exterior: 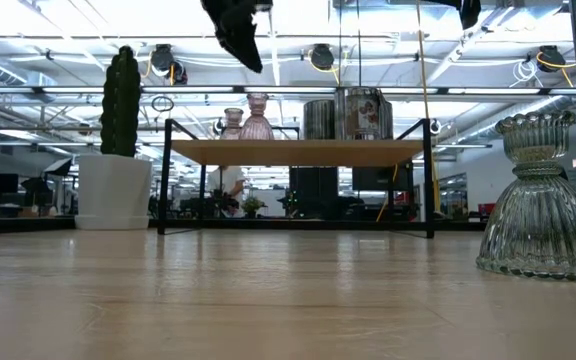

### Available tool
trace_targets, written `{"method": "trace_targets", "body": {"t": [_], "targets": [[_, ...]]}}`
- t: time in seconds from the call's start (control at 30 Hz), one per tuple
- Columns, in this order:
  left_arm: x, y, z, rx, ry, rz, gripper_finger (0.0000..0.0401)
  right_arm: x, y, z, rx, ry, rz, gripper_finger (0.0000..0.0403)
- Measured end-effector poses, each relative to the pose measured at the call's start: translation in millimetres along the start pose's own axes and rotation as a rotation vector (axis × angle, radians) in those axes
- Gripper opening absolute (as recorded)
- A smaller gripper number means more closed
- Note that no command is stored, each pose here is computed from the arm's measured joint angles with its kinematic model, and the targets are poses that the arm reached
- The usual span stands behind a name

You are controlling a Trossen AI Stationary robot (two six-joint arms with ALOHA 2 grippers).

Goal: Pick & Place candle stick holders
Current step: Put the purple glass candle holder on the shelf

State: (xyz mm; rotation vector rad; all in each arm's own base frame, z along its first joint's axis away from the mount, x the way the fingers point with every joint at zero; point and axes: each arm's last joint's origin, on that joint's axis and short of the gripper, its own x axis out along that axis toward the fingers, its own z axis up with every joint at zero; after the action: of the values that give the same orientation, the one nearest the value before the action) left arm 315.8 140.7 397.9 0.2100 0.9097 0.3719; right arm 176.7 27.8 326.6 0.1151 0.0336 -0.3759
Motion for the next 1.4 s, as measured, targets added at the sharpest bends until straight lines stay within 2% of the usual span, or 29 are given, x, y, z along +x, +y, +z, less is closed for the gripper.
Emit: {"method": "trace_targets", "body": {"t": [0.17,0.33,0.67,0.87,1.4], "targets": [[17,4,-1,0.002,0.057,-0.086,0.0131,-1,0,0,-0.013,0.003,0.0,0.0],[26,5,-5,0.046,0.095,-0.125,0.0131,-1,-1,0,-0.013,0.004,0.0,0.0],[43,8,-8,0.051,0.139,-0.129,0.0131,-1,-1,0,-0.01,0.004,0.0,0.0],[38,3,-5,0.058,0.121,-0.127,0.0131,-1,-1,0,-0.012,0.003,0.0,0.0],[43,9,-8,0.064,0.136,-0.114,0.0131,-1,-1,0,-0.003,0.003,0.0,0.0]]}}
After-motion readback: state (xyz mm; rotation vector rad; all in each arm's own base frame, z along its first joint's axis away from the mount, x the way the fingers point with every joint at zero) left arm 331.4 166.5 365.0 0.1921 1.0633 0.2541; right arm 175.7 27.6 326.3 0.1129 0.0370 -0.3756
